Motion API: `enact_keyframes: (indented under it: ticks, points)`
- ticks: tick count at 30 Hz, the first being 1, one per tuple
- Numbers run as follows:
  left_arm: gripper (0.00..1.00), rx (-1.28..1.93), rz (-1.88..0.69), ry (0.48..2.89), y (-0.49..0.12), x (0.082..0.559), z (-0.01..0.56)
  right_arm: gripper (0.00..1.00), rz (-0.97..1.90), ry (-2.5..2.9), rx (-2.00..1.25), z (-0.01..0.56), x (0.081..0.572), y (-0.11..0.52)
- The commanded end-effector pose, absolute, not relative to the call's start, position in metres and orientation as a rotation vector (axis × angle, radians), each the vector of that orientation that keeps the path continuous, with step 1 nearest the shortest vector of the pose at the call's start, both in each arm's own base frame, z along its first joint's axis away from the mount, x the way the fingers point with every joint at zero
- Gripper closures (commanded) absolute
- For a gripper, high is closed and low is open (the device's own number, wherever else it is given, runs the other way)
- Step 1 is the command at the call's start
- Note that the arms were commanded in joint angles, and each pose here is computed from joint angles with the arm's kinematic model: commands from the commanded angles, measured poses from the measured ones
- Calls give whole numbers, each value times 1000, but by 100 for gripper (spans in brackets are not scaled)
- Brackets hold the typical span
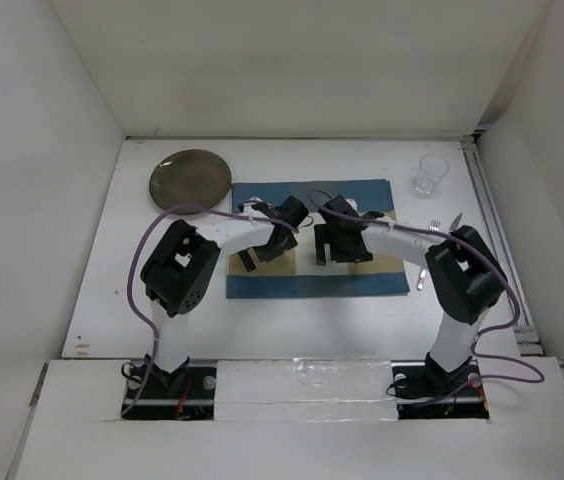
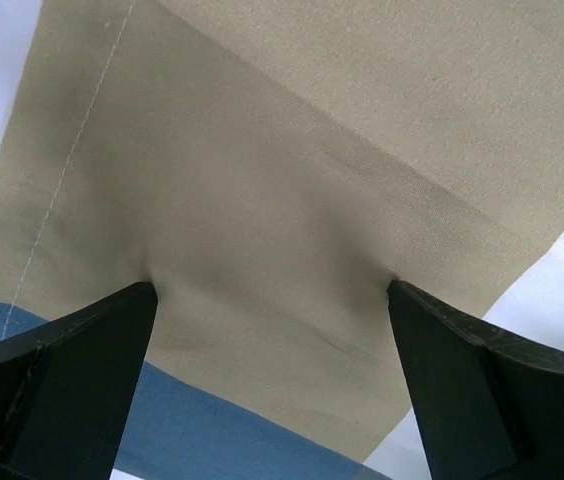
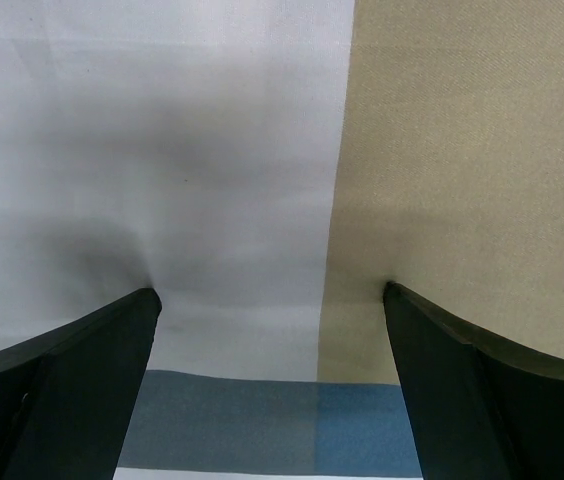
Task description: Set the dinner table for one person
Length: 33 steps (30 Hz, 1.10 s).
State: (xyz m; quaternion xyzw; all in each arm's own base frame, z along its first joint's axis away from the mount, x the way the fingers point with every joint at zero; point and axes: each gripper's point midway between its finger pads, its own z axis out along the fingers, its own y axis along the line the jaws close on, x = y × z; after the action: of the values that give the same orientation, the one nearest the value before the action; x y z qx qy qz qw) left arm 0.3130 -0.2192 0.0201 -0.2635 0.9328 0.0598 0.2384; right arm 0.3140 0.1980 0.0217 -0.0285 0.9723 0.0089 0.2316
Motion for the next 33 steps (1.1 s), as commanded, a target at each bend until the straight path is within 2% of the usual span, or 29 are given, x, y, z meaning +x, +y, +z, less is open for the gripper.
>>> enact_keyframes:
  ticks: [1,13,21,33]
  points:
    - [0,-747,201,2598,-205,323,1,0,22,2709,-77,2,326,201]
    - [0,-709,109,2621,-208,391,0,0,16,2727,-11,6,374,190]
    - [0,-699,62,2631,-221,402,3,0,-36,2709,26,22,409,160]
    - [0,-699,67,2619,-223,408,9,0,-7,2725,-20,19,414,168]
